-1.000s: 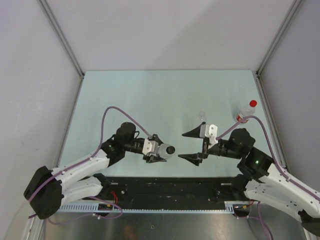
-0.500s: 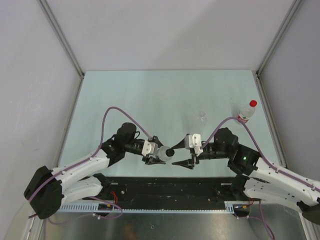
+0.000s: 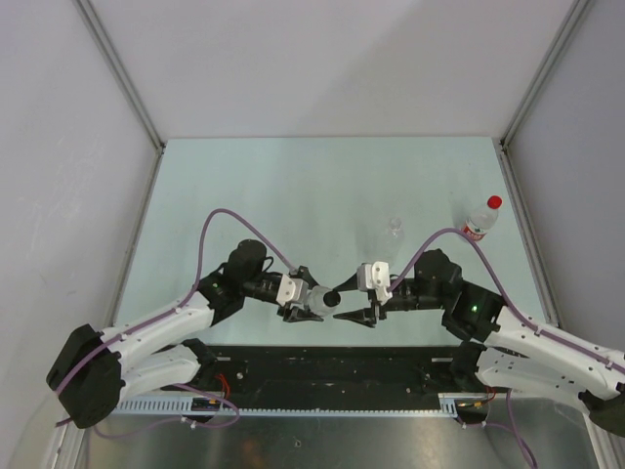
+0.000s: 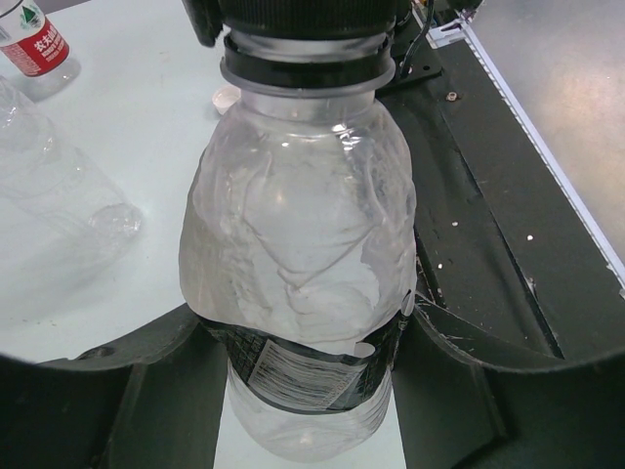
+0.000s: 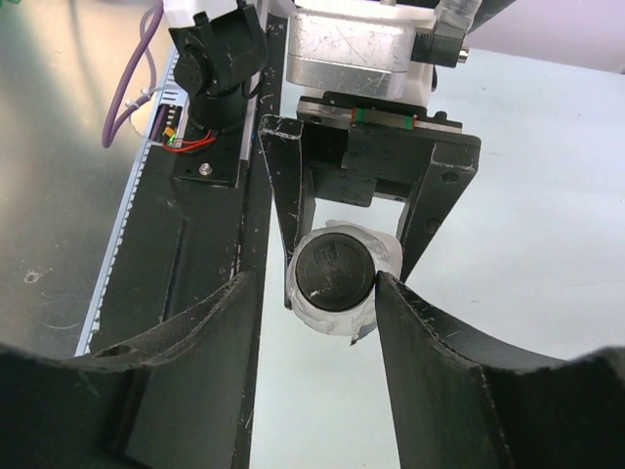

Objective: Screw on the bottle caps
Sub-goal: Screw the bottle cap onto the plastic bottle.

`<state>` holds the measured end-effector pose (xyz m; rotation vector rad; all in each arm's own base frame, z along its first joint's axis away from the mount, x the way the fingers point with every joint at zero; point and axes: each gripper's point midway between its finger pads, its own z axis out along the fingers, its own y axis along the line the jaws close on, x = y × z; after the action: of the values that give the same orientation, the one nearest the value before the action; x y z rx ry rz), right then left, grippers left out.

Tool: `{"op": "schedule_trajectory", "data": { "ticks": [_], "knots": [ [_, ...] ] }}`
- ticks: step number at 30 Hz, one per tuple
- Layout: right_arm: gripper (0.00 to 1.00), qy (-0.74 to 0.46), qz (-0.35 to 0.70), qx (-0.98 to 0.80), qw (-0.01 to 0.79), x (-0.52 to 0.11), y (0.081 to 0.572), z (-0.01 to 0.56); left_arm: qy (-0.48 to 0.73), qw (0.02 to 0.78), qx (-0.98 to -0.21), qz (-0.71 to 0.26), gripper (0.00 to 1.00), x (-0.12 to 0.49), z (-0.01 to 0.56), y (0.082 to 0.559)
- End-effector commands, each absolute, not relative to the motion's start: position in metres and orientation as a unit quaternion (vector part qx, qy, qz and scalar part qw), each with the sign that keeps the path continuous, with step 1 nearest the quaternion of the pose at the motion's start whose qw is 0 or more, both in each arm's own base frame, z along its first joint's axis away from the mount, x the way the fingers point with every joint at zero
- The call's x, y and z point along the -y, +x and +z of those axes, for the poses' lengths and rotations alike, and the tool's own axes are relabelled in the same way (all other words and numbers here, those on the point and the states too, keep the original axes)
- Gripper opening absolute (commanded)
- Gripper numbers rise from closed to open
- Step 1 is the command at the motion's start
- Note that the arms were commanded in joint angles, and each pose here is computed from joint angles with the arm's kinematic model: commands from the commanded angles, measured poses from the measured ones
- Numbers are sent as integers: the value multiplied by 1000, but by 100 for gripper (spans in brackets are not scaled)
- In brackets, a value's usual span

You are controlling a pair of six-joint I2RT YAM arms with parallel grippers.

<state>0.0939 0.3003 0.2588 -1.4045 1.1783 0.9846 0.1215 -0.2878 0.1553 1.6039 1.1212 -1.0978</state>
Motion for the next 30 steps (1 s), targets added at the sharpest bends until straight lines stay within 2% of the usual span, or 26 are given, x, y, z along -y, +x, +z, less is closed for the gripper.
{"op": "schedule_trajectory", "data": {
  "ticks": [1, 7, 13, 21, 23, 30],
  "knots": [
    [57, -570, 417, -444, 552, -302, 92, 301, 651, 455, -418, -441, 25, 293, 175, 125],
    [54, -572, 421, -436, 552, -303, 90, 303, 652, 456, -417, -440, 25, 293, 176, 125],
    [42, -571, 415, -443, 553, -303, 92, 300, 652, 457, -417, -439, 25, 293, 176, 125],
    [36, -563, 403, -465, 551, -304, 99, 294, 649, 461, -417, -438, 27, 293, 181, 125],
    [30, -562, 403, -469, 548, -304, 99, 292, 648, 465, -419, -435, 26, 292, 183, 127],
    [25, -512, 380, -526, 562, -304, 120, 290, 610, 492, -472, -404, 26, 295, 193, 152]
  ]
}}
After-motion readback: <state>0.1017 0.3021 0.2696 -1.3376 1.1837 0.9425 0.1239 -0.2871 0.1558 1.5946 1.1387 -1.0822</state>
